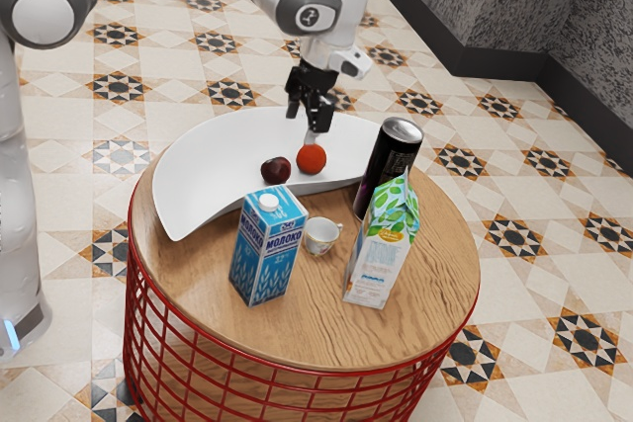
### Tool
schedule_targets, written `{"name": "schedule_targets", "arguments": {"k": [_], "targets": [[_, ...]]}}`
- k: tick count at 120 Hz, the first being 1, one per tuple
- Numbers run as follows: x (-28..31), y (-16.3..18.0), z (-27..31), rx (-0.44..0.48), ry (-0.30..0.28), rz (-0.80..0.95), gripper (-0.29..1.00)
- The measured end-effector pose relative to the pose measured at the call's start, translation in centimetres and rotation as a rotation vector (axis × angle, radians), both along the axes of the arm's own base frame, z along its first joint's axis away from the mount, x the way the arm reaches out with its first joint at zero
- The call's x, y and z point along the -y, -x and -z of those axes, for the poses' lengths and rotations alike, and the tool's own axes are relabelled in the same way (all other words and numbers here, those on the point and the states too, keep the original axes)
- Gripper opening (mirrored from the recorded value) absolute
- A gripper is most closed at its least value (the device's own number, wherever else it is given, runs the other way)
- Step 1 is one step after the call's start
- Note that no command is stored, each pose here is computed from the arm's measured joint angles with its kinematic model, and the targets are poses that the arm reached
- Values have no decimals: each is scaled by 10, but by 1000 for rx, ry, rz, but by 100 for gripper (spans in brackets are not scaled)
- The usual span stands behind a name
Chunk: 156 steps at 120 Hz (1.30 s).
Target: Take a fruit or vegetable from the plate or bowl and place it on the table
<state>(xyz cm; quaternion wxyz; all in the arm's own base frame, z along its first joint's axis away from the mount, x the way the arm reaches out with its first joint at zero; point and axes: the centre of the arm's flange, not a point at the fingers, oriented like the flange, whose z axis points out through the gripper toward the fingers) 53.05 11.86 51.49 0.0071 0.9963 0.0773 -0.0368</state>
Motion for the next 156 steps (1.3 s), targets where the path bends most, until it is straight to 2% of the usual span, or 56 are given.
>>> {"name": "schedule_targets", "arguments": {"k": [16,49,67,102,112,134,142,156], "targets": [[-6,3,3,-2,1,-16,70],[-2,-36,51,-17,21,-9,70],[-27,-38,66,-14,31,-57,70],[-25,-45,85,-6,45,-64,70],[-25,-46,86,-1,46,-66,64],[-24,-46,88,0,50,-77,40],[-20,-46,82,8,45,-74,36],[-5,-33,27,71,18,-56,33]]}}
